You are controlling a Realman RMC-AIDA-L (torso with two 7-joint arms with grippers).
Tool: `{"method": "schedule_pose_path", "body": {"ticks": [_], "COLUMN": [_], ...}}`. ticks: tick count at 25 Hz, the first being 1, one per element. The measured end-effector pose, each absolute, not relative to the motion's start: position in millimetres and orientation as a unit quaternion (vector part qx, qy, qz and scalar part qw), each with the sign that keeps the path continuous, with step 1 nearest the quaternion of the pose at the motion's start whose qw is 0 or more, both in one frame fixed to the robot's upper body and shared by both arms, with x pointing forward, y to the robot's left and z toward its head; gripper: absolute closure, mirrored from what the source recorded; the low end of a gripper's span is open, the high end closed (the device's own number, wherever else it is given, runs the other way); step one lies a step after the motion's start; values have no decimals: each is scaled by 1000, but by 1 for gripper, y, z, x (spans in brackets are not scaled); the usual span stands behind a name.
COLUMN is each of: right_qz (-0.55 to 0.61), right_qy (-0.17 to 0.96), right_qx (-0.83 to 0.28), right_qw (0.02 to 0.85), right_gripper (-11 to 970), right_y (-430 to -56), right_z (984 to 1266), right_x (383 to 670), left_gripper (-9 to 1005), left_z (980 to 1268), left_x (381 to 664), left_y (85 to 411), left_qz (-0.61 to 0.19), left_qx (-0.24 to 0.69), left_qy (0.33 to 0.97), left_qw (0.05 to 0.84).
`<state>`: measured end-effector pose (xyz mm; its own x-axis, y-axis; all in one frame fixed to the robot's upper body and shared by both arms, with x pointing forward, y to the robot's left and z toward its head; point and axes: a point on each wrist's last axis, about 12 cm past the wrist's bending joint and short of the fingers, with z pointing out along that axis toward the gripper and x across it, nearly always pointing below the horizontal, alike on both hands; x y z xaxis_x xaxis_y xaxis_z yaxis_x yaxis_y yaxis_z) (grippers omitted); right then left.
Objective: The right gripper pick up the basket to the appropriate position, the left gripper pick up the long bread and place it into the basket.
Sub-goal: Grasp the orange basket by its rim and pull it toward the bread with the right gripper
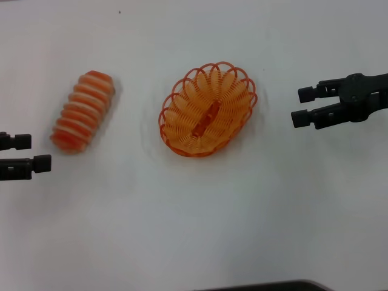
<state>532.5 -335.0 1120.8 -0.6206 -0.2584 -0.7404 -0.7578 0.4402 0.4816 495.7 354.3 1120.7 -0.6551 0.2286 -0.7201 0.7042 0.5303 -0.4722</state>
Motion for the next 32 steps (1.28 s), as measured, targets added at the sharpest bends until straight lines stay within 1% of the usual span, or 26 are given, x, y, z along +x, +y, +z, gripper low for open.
{"method": "schedule_pose_path", "body": {"ticks": [10, 14, 16, 17, 18, 20, 21, 25, 28, 32], "right_qz": [422, 425, 422, 418, 410, 391, 391, 328, 267, 204], "right_qy": [796, 795, 800, 804, 814, 825, 825, 849, 866, 883], "right_qx": [-319, -312, -300, -291, -274, -267, -267, -287, -318, -340], "right_qw": [295, 299, 303, 306, 306, 310, 310, 299, 279, 251], "right_gripper": [7, 9, 10, 11, 11, 12, 12, 14, 16, 18], "right_y": [-335, -331, -327, -323, -315, -304, -304, -271, -242, -211], "right_z": [1121, 1128, 1139, 1149, 1164, 1181, 1181, 1201, 1205, 1204], "right_x": [533, 540, 553, 563, 579, 598, 598, 628, 644, 656], "left_gripper": [69, 72, 73, 74, 74, 76, 76, 79, 81, 84], "left_z": [1121, 1121, 1121, 1121, 1121, 1121, 1121, 1121, 1121, 1121], "left_x": [495, 495, 495, 495, 495, 495, 495, 496, 496, 496], "left_y": [356, 356, 356, 356, 356, 356, 356, 357, 357, 357], "left_qz": [-392, -391, -391, -391, -391, -391, -391, -389, -389, -388], "left_qx": [283, 282, 282, 283, 283, 283, 282, 282, 282, 282], "left_qy": [822, 822, 822, 822, 822, 822, 822, 823, 823, 823], "left_qw": [302, 302, 303, 303, 303, 303, 303, 304, 304, 305]}}
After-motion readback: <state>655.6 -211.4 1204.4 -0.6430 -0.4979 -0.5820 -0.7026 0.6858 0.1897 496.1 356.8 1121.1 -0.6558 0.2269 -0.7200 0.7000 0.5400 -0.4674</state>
